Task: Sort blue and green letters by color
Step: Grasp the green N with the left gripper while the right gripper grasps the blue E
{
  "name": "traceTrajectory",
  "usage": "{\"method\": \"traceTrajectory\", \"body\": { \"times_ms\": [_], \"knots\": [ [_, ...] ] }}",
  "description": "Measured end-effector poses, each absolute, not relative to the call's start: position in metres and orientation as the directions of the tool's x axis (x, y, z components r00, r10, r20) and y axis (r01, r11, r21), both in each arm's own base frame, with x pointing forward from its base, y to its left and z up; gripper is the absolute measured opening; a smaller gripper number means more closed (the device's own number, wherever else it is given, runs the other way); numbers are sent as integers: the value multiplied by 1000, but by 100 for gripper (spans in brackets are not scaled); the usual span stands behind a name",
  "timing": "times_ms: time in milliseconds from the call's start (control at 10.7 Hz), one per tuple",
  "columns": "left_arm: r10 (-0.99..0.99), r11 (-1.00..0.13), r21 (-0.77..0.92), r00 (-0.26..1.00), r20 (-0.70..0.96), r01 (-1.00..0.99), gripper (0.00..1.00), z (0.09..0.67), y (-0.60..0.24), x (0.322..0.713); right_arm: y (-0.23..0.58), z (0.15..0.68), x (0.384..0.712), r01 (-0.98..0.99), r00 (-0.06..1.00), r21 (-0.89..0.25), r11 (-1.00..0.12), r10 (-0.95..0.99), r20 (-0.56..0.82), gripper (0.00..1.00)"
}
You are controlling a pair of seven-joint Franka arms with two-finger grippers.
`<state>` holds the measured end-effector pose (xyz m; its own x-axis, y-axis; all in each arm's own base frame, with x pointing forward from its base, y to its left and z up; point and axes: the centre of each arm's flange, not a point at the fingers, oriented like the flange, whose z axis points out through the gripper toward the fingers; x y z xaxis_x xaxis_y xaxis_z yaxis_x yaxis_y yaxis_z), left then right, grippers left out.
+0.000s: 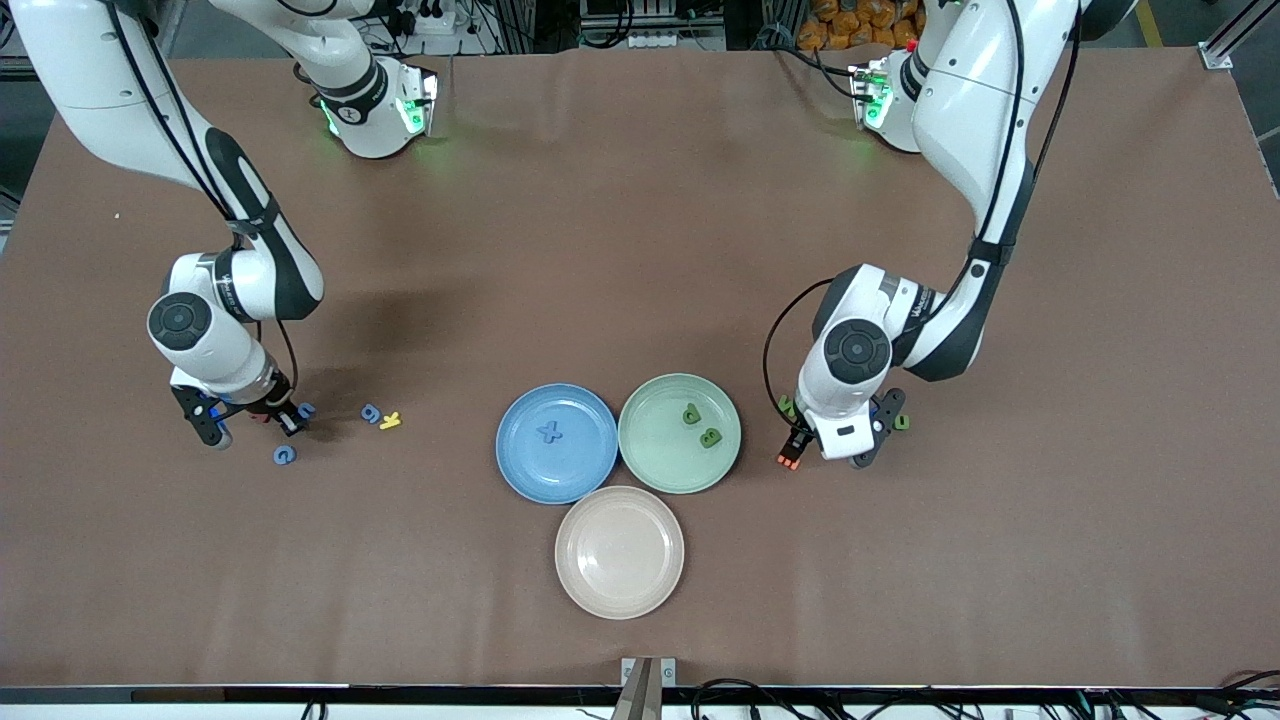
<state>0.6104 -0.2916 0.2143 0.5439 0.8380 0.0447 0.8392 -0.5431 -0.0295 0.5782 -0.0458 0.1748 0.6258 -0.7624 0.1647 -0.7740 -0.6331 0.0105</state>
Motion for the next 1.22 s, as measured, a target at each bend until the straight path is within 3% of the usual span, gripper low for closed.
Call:
{"method": "traceTrajectory", "body": {
  "times_ms": [655,1216],
  "knots": [
    [888,-460,74,459,24,885,100,207,-305,590,-34,180,580,-771,629,4,-637,-759,167,28],
    [905,-425,50,425,19,904,100,186,-304,582,41,225,596,-629,772,26,-777,-620,136,28]
  ]
}}
